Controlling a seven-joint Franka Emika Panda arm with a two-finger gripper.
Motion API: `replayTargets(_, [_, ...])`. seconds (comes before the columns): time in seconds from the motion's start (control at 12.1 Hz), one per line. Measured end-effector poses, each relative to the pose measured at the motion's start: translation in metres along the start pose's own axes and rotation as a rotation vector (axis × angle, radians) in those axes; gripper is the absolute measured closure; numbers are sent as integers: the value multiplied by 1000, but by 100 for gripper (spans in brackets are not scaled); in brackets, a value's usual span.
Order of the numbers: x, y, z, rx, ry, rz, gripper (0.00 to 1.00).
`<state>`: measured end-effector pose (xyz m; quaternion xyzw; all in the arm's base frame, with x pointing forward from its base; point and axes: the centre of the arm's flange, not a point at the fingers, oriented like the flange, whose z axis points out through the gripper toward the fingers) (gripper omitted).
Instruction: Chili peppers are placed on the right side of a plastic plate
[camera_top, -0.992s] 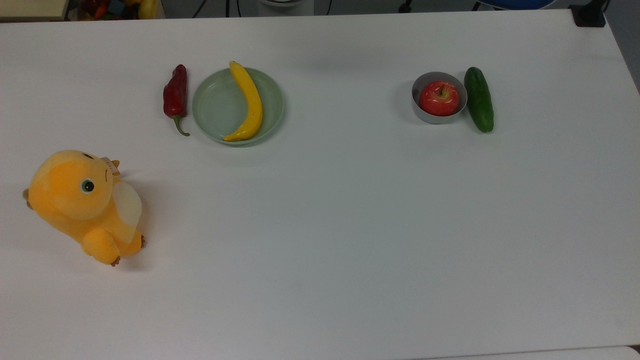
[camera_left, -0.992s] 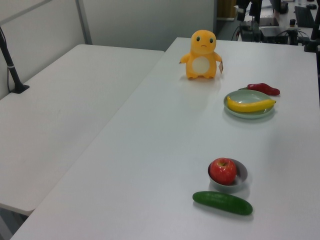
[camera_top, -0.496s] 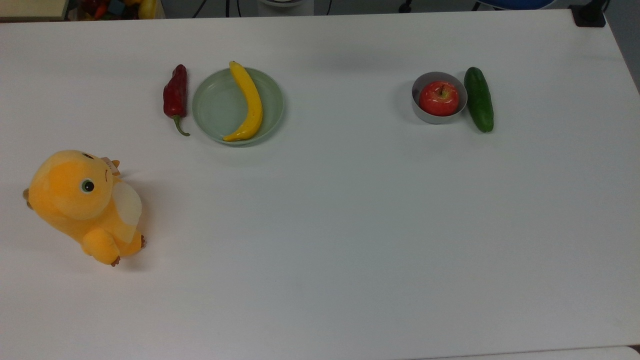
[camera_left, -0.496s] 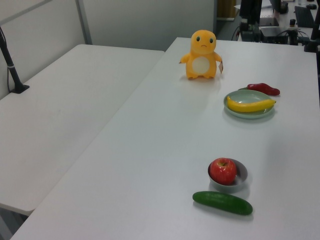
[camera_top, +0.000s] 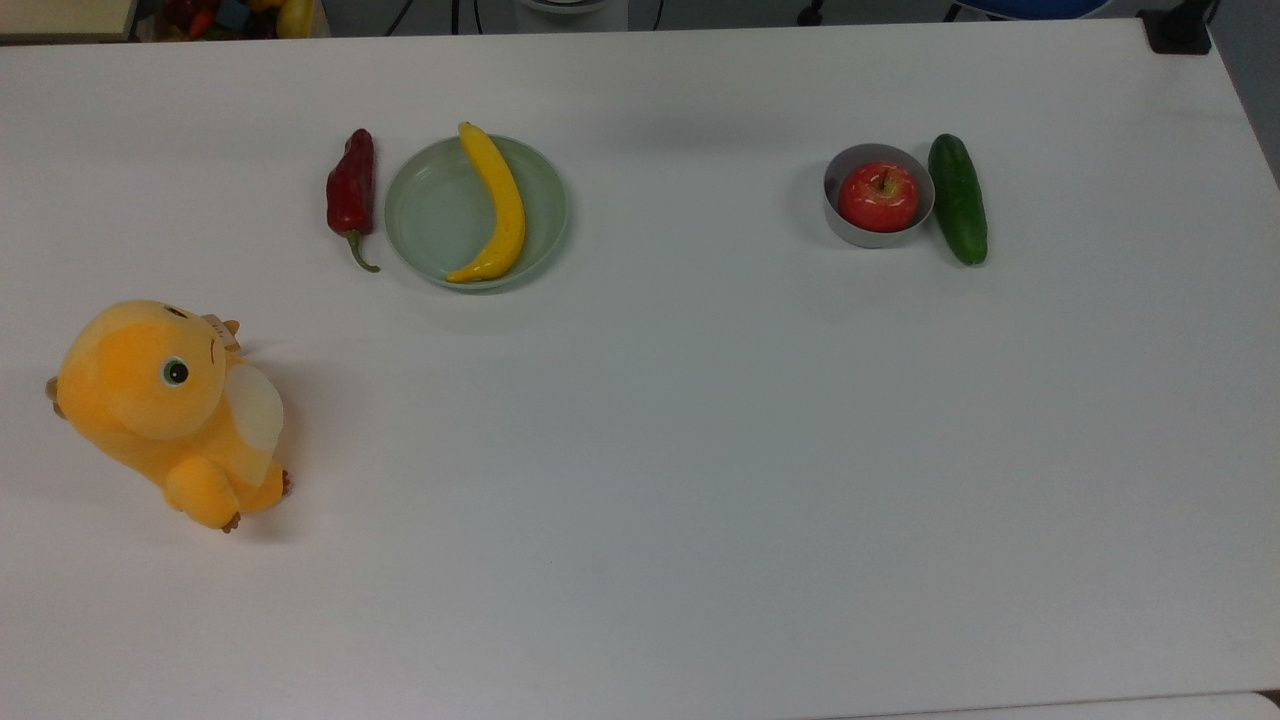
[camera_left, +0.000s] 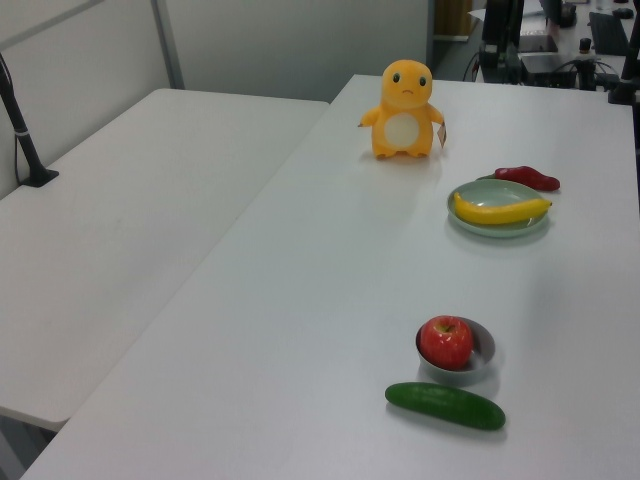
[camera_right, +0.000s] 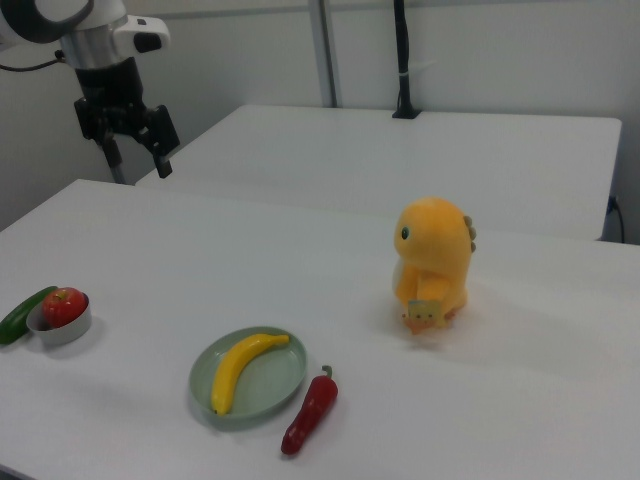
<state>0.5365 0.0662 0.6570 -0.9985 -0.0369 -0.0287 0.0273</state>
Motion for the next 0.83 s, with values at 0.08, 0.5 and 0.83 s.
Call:
replayTargets(0.08, [4, 3, -1, -4, 32, -1, 0])
replayTargets(0.5, [11, 15, 1, -5, 79, 10, 0])
replayTargets(0.83, [10, 15, 2, -5, 76, 9, 0])
